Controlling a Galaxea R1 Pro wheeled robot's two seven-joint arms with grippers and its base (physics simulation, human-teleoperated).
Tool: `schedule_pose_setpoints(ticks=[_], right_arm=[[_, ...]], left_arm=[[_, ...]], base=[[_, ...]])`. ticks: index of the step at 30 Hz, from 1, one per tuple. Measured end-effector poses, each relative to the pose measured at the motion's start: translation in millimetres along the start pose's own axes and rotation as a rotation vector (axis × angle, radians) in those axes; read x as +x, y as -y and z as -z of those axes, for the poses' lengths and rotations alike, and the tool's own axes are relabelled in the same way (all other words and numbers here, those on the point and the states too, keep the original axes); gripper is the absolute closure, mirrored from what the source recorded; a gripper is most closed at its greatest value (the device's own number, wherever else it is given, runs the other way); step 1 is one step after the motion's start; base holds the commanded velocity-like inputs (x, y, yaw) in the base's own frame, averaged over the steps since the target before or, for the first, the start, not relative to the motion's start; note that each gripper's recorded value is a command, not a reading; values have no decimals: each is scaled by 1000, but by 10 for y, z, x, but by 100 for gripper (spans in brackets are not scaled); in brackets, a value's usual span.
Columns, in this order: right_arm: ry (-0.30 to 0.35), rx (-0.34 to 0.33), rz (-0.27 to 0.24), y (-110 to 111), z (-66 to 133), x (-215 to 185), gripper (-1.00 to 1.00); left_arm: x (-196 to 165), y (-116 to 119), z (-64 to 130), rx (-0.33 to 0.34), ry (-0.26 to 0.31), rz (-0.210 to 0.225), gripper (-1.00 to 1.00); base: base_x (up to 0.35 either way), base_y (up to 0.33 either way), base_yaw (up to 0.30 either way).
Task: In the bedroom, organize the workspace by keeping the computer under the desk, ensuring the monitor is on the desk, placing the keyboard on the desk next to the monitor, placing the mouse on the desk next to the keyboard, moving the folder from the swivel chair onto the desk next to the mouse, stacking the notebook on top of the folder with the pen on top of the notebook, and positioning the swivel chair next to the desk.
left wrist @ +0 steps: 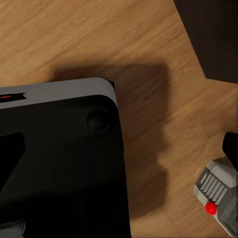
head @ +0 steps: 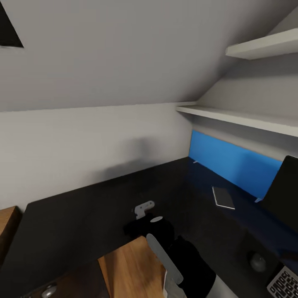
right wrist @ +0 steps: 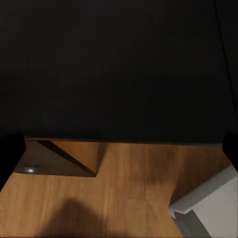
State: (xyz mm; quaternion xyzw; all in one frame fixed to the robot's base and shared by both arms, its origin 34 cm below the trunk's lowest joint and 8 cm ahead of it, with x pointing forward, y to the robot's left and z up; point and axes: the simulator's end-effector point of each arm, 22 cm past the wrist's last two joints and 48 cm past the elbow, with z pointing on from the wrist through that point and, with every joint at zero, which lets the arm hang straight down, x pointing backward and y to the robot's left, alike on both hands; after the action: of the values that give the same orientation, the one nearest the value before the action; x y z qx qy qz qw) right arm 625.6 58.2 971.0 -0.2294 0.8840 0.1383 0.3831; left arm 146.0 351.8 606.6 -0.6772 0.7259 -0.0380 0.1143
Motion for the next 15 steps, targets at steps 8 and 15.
schedule_pose_setpoints(ticks=[8,15], right_arm=[[10,-7,33,-142,131,-54,-100],[17,-12,50,-231,235,-97,-100]], left_arm=[[-9,31,88,8,-3,-1,-100],[-23,60,161,17,-2,0,-100]], base=[[0,0,223],[0,0,209]])
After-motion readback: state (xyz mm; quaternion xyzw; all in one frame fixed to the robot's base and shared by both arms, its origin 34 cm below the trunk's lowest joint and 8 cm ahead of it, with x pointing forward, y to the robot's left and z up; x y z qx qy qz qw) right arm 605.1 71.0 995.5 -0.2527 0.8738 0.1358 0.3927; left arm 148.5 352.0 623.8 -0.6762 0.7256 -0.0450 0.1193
